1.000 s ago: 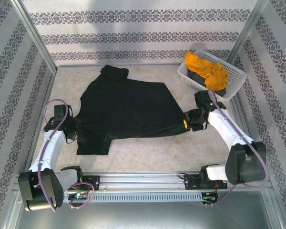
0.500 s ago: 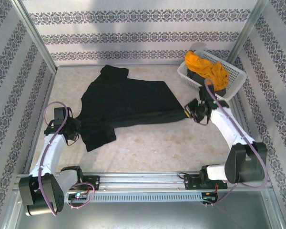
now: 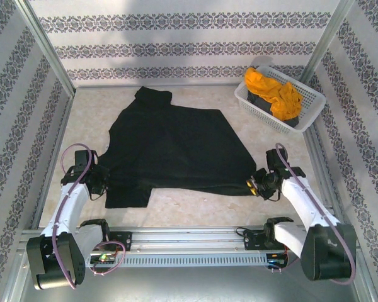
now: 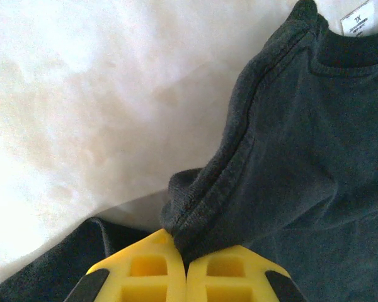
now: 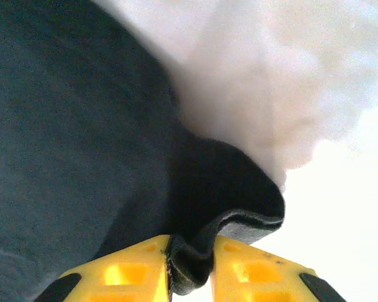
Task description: Fold and stack the t-shirts
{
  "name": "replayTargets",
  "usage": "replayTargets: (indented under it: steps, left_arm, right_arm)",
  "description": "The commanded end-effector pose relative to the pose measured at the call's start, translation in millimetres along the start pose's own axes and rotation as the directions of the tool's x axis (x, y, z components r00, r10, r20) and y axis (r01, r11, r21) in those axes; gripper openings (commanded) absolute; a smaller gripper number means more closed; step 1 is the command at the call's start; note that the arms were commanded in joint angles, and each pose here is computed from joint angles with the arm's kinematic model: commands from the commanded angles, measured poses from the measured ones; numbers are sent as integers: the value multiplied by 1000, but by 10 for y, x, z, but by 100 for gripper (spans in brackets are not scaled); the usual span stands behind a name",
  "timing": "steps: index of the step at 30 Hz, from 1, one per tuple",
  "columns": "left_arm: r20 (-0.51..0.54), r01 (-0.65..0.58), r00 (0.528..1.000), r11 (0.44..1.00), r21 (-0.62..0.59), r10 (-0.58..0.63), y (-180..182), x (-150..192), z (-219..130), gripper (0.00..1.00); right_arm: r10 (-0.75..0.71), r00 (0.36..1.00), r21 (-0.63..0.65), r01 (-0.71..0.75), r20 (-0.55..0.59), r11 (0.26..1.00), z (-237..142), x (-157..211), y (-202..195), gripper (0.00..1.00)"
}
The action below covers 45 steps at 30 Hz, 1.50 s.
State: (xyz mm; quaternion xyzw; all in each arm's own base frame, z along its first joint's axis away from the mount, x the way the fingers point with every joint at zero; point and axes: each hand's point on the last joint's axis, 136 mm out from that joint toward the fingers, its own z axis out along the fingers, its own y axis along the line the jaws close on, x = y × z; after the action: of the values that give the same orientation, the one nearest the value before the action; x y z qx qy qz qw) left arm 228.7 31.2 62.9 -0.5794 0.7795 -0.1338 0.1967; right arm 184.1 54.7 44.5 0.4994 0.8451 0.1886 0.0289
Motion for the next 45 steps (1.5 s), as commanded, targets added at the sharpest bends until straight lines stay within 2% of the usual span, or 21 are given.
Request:
replayTargets:
  steps: [1,2,5,13,18,21,24,26,29,32,35,40,45]
  left_arm:
    - [-6,16,1000,1000,-2,-16,5,17,-33,0]
    - [-6,15,1000,1000,-4,-15,11,18,-30,0]
    - [-9,15,1000,1000,-5,-15,21,27,-22,0]
    - [-2,15,1000,1000,6,-15,-13,9,-43,0]
    - [-3,15,1000,1000,13,-15,-30,10,-43,0]
    - [-5,14,1000,1000,25,-14,-56,9,-46,0]
    - [8,1,1000,997,82,-2,-223,-42,-114,0]
    - [50,-19,999,986,168,10,-514,-172,-271,0]
    - [151,-64,988,947,314,16,-1064,-449,-644,0]
    - [259,-117,966,901,418,5,-1537,-721,-1119,0]
    - [384,-191,923,858,477,-8,-1784,-923,-1651,0]
    - [533,-299,846,795,528,-36,-1740,-967,-2464,0]
    - [654,-405,751,719,565,-91,-1571,-909,-3289,0]
  right_arm:
    - [172,985,171,-165,-28,971,-4,177,-515,16]
    - [192,981,182,-184,-30,966,-8,198,-555,15]
    - [227,974,183,-220,-22,958,-22,195,-551,0]
    - [294,955,226,-279,-34,933,-119,248,-528,0]
    - [313,949,268,-289,-47,919,-20,285,-641,0]
    - [315,947,201,-297,-61,933,89,260,-549,0]
    - [220,975,58,-220,-5,974,-14,32,-143,0]
    - [100,992,-82,-94,74,992,-233,-206,365,0]
    - [-71,971,-271,133,227,954,-743,-510,1256,0]
    - [-182,893,-335,334,412,881,-1378,-735,1947,0]
    - [-207,793,-371,476,573,797,-2007,-844,2411,0]
    - [-181,679,-403,606,712,686,-2792,-750,2636,0]
    - [-65,587,-439,669,807,600,-3441,-506,2381,0]
